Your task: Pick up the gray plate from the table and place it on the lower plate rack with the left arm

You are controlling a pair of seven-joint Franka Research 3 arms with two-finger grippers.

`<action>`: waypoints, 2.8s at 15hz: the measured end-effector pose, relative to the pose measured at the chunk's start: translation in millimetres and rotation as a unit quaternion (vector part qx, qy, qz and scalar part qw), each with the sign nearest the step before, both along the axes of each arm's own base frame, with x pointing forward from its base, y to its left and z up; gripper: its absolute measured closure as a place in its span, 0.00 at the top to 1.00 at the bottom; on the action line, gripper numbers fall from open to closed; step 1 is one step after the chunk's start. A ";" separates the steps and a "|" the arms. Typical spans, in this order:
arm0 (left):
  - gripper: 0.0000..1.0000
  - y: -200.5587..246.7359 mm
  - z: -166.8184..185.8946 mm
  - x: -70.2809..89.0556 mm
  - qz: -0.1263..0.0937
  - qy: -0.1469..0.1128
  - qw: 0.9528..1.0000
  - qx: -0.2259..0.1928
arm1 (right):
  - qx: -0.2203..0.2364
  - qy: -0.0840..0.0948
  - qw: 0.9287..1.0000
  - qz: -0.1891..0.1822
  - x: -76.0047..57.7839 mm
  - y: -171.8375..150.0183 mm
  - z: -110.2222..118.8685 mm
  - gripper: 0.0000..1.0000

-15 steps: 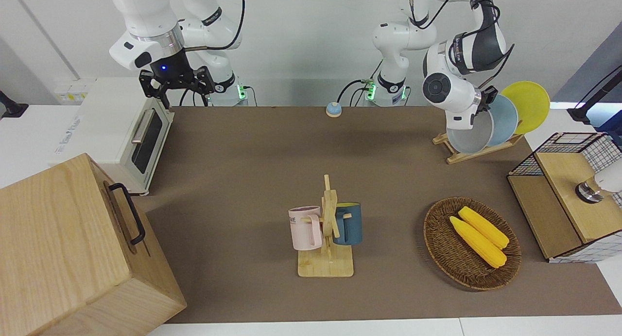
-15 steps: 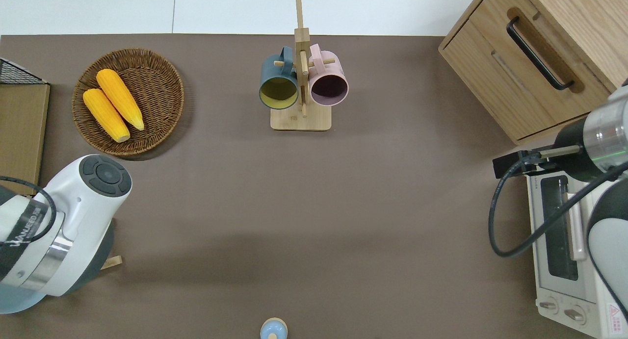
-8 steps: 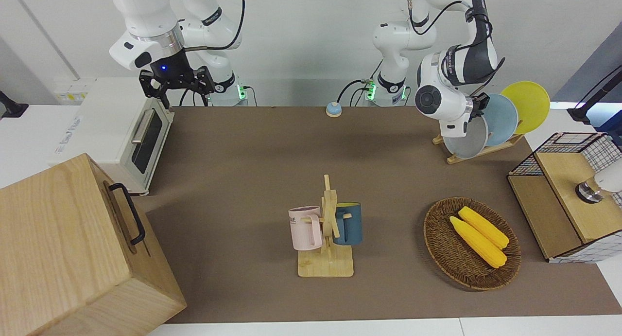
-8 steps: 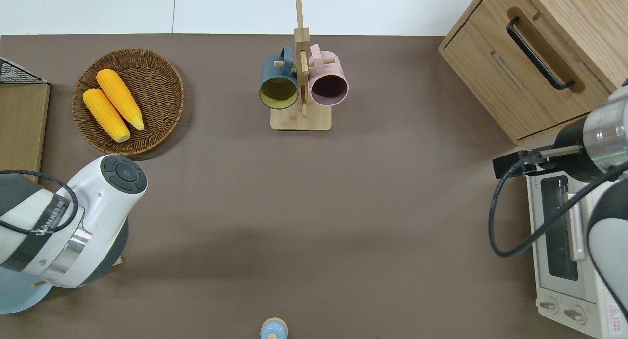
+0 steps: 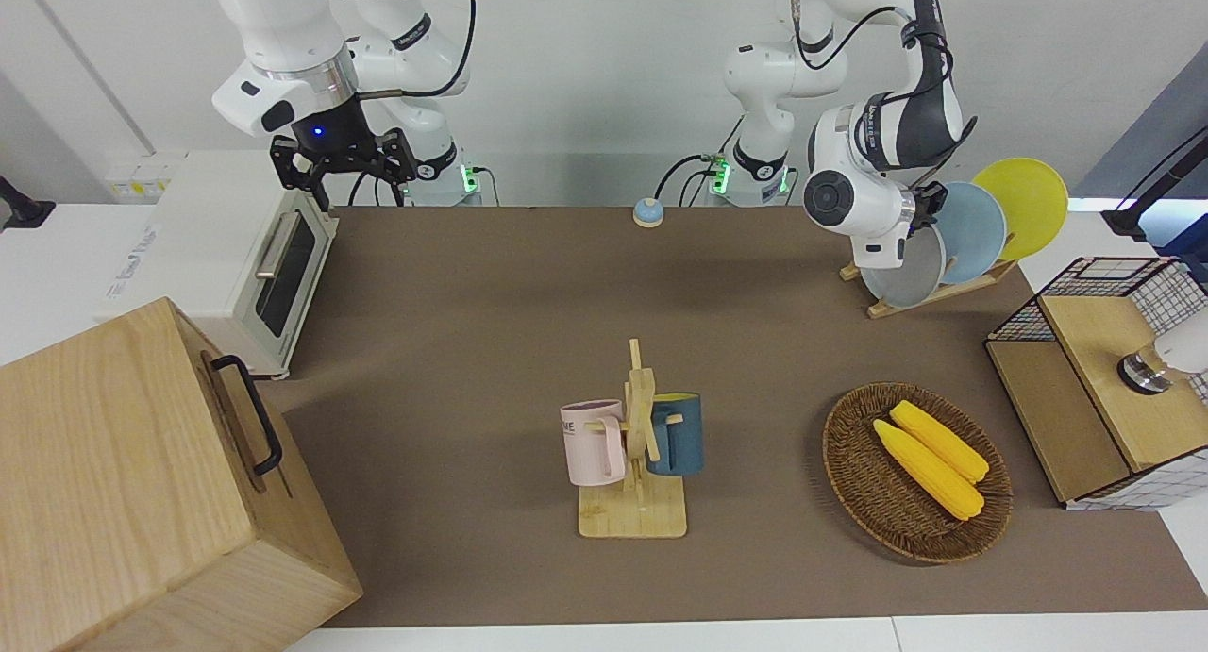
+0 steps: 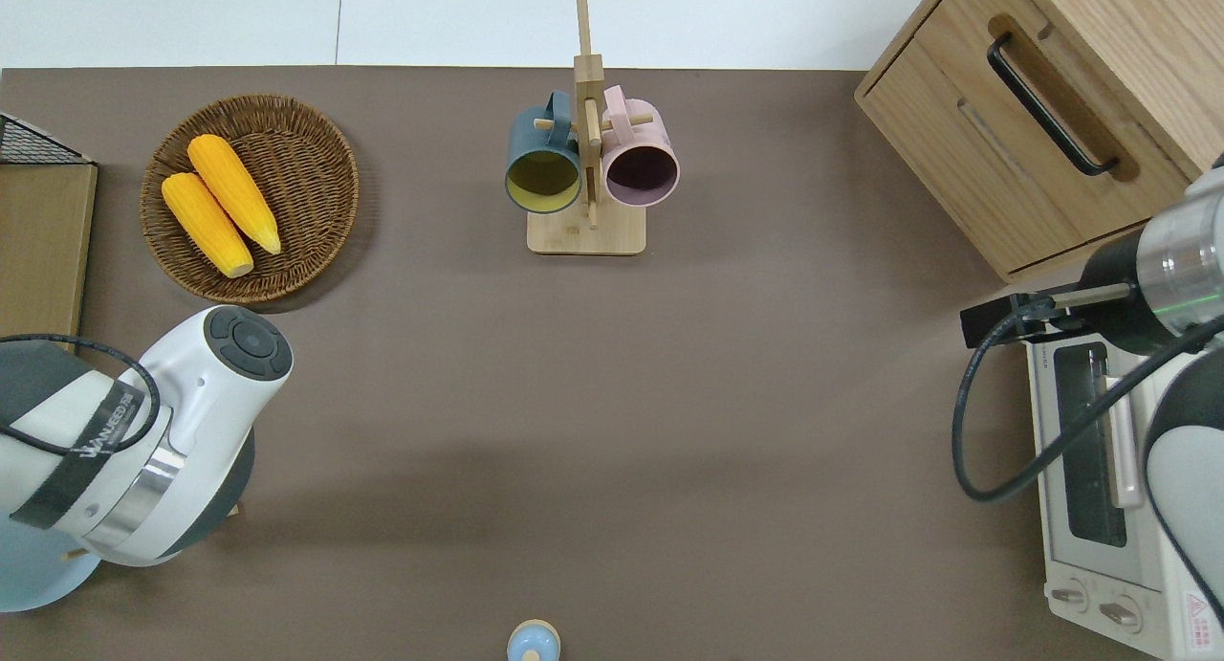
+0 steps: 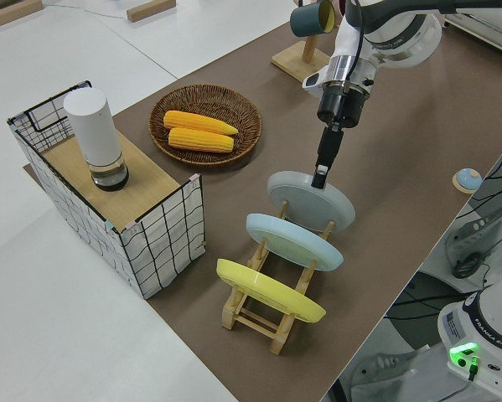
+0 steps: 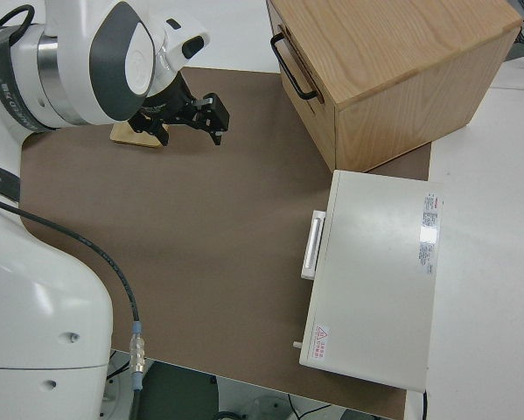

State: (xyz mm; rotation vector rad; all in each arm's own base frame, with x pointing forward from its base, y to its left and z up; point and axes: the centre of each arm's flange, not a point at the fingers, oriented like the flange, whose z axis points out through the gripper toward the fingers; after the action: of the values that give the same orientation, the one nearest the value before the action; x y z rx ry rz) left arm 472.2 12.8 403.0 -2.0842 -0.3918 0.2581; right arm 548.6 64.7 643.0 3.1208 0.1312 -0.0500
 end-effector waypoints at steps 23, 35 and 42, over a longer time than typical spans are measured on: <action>0.99 -25.8 151.8 53.6 0.074 -0.157 0.902 -0.394 | 0.000 0.000 1.000 0.000 0.0 0.0 0.0 0.99; 0.99 51.8 225.4 35.9 -0.062 -0.079 0.880 -0.464 | 0.000 0.000 1.000 0.000 0.0 0.0 0.0 0.99; 1.00 36.4 225.7 37.1 -0.101 -0.061 0.853 -0.509 | 0.000 0.000 1.000 0.000 0.0 0.0 0.0 0.99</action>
State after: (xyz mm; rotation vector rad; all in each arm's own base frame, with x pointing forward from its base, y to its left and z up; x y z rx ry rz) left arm 509.3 49.3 628.7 -3.1792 -0.0841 0.2263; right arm 548.6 64.7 643.0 3.1208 0.1312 -0.0500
